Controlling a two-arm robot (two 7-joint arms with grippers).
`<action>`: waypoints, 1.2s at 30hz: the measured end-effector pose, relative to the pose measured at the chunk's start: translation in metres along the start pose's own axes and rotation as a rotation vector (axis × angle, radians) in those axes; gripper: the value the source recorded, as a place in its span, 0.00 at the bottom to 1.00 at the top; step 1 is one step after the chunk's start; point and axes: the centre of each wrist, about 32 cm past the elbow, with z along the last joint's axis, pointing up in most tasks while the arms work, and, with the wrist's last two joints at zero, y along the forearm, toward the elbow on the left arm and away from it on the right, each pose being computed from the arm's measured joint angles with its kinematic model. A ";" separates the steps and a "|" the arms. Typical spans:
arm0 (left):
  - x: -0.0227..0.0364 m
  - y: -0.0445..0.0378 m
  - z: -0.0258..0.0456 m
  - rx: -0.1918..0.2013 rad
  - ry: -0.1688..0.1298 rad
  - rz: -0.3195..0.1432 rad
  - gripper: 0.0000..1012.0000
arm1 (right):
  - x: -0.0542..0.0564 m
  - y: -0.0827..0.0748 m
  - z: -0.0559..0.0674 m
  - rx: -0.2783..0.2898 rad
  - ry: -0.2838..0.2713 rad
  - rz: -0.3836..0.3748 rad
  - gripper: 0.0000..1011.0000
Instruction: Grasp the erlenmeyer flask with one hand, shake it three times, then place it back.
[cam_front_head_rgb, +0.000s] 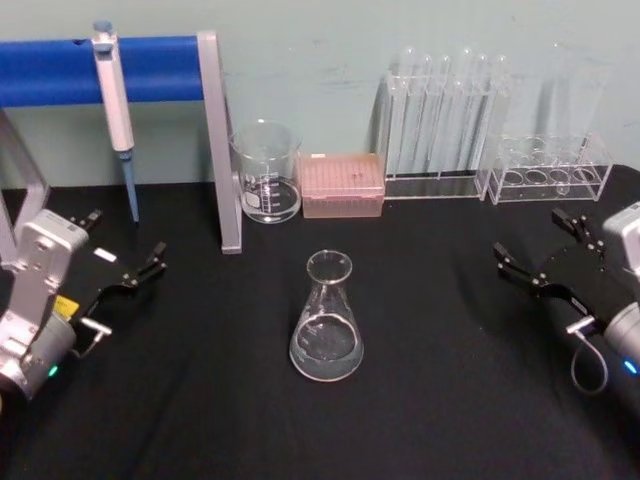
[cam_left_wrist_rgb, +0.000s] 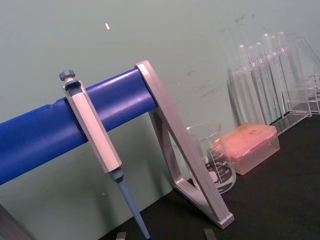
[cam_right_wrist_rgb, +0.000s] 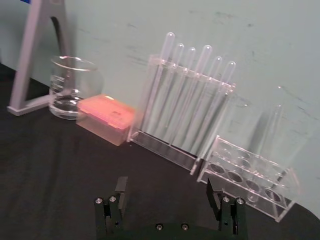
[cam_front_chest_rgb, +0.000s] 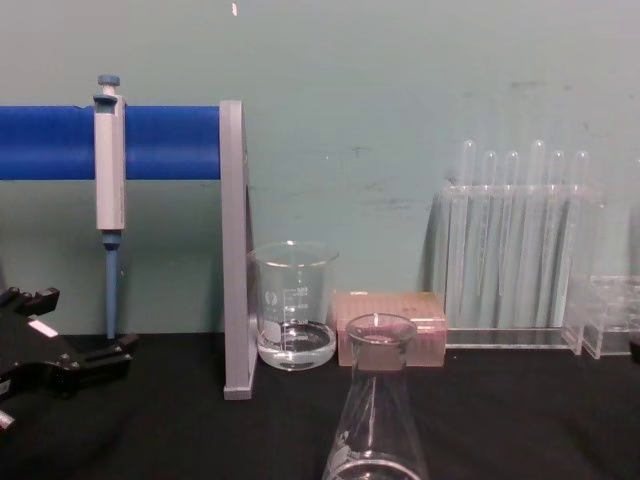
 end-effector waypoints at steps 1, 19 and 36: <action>0.0000 0.0000 0.0000 0.000 0.000 0.000 0.99 | 0.001 -0.001 0.000 0.001 0.002 0.006 0.99; 0.0000 0.0000 0.0000 0.000 0.000 0.000 0.99 | -0.004 -0.011 0.011 0.060 0.095 0.252 0.99; 0.0000 0.0000 0.0000 0.000 0.000 0.000 0.99 | -0.014 0.011 0.019 0.134 0.125 0.515 0.99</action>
